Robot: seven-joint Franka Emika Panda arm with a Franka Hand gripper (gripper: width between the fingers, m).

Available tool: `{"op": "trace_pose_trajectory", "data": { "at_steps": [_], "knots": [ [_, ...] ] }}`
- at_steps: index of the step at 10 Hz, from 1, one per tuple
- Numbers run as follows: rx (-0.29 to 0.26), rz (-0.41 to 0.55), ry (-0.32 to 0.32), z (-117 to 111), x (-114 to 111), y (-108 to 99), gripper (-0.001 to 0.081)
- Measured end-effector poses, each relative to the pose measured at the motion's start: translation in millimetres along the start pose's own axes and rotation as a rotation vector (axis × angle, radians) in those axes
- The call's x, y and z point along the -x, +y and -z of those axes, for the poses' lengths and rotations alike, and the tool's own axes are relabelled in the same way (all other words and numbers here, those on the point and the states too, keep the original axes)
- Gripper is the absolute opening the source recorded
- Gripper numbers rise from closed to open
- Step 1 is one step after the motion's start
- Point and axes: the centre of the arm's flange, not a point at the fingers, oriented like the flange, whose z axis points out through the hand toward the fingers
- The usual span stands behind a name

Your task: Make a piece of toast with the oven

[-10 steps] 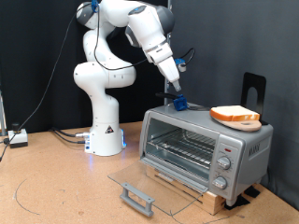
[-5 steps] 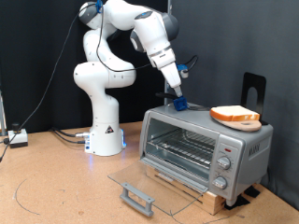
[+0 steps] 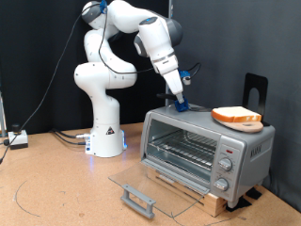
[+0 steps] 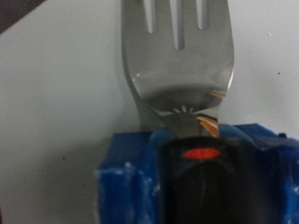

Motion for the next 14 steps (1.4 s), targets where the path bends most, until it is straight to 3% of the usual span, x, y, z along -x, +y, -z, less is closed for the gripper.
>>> {"op": "trace_pose_trajectory", "data": {
  "at_steps": [5, 11, 12, 13, 14],
  "knots": [
    [-0.018, -0.061, -0.036, -11.6, -5.8, 14.1, 0.0807],
    [-0.062, -0.047, -0.044, -17.4, -12.5, 10.3, 0.0807],
    [-0.059, -0.046, -0.051, -19.6, -11.9, 9.8, 0.0719],
    [-0.056, -0.045, -0.06, -22.3, -11.3, 9.7, 0.0719],
    [-0.052, -0.043, -0.063, -23.6, -11.2, 9.1, 0.0517]
  ]
}}
